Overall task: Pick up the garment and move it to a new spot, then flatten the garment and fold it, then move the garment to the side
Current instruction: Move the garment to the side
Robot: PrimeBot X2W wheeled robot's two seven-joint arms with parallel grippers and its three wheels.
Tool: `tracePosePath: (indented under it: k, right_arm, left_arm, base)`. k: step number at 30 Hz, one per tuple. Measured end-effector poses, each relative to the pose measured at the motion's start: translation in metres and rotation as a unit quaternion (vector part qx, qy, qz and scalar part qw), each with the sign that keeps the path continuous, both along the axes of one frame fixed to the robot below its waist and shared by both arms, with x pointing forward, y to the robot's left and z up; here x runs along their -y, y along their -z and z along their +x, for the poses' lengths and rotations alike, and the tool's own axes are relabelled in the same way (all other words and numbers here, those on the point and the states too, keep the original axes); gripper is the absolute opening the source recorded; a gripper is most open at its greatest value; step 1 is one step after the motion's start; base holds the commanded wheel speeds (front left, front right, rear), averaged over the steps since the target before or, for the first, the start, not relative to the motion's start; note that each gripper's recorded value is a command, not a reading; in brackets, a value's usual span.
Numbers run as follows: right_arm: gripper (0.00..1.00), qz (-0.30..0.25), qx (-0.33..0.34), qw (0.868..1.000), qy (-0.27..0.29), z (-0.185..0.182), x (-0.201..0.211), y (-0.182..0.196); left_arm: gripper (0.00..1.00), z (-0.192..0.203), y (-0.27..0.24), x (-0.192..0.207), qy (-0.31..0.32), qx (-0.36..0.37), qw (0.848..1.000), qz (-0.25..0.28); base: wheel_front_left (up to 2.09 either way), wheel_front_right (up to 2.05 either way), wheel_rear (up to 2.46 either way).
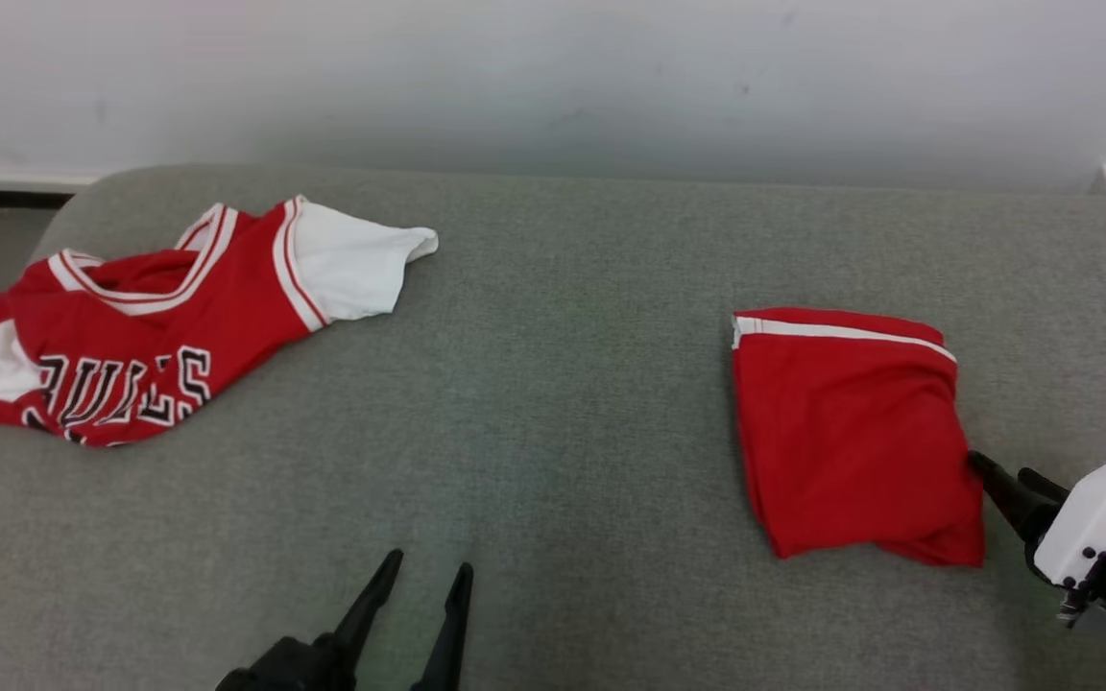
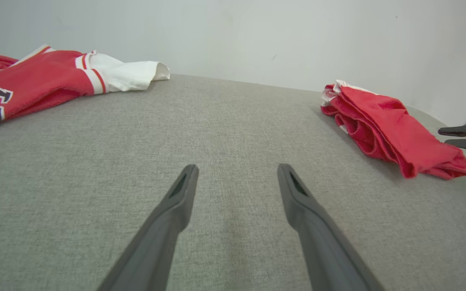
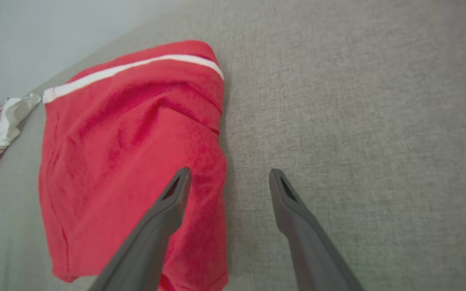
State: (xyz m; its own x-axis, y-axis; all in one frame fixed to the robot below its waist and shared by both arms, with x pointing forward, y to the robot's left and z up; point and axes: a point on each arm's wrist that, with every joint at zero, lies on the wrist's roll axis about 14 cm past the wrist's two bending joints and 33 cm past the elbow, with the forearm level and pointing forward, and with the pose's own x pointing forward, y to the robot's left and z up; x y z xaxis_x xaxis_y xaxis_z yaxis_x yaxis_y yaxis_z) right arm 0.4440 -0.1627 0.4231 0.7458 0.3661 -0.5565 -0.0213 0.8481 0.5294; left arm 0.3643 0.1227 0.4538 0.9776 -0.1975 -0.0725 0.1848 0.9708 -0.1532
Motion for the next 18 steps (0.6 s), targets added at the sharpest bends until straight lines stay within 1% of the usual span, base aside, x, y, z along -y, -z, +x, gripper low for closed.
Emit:
tracePosePath:
  k: [4,7,11,12,13,15,18]
  right_arm:
    - [1.0,-0.02,-0.064,0.997,-0.046,0.005,-0.012,0.024]
    - [1.0,-0.013,-0.081,0.994,-0.069,0.014,-0.027,0.029]
    - [1.0,-0.002,-0.091,0.992,-0.084,0.021,-0.042,0.034]
    - [0.42,0.002,-0.089,0.992,-0.086,0.023,-0.046,0.033]
    - [0.0,0.011,-0.086,0.993,-0.086,0.024,-0.051,0.03]
    - [0.0,0.024,-0.085,0.992,-0.09,0.023,-0.059,0.028]
    - [0.0,0.021,-0.081,0.992,-0.091,0.021,-0.057,0.026]
  left_arm:
    - [1.0,-0.002,0.008,-0.009,-0.017,-0.014,1.0,0.001]
    - [1.0,-0.002,0.012,-0.019,-0.034,-0.021,0.999,0.002]
    - [1.0,-0.003,0.016,-0.028,-0.048,-0.028,0.998,0.006]
    - [1.0,-0.003,0.015,-0.029,-0.049,-0.027,0.998,0.006]
    - [1.0,-0.002,0.015,-0.029,-0.049,-0.026,0.998,0.006]
    - [1.0,0.0,0.013,-0.029,-0.049,-0.023,0.999,0.007]
    - [1.0,0.002,0.012,-0.024,-0.042,-0.021,0.999,0.004]
  base:
    - [0.0,0.0,0.0]
    - [0.0,0.0,0.0]
    - [0.0,0.0,0.0]
    - [0.0,0.0,0.0]
    - [0.0,0.0,0.0]
    - [0.0,0.0,0.0]
    - [0.0,0.0,0.0]
